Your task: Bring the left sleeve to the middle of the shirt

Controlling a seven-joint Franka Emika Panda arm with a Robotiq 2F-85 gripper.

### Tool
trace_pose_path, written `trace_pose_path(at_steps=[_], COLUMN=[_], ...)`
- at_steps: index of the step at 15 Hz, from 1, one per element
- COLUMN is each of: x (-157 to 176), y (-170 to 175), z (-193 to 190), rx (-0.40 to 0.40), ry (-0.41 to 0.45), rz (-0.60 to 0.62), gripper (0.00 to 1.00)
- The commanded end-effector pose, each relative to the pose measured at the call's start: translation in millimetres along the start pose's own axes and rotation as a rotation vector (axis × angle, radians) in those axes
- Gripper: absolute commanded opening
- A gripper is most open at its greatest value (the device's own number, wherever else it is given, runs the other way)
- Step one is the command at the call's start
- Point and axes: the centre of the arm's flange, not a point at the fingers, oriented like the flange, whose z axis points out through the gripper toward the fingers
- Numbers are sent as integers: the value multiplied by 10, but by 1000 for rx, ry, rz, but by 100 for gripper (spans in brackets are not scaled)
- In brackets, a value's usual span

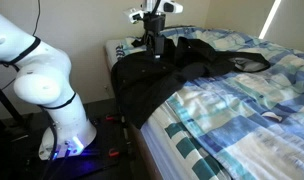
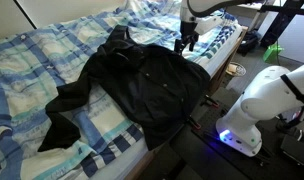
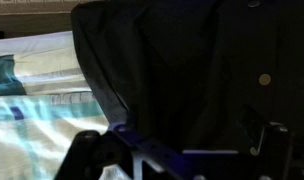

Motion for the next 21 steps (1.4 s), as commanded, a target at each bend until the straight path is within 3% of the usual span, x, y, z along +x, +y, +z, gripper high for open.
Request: trace_pose_path(at_steps=[1,7,8,9,14,17,21], x=[0,141,199,47,125,342,787], y=[0,-441,-372,-364,-393,-532,-810], z=[0,-72,-109,-56,-45,-33,-196], rx=[0,-28,-36,-19,-13,33,23], ry=[0,46,55,40,34,61,137], rz=[0,-164,-185,-132,-141,-145,-245], gripper=[100,100,100,100,100,100,100])
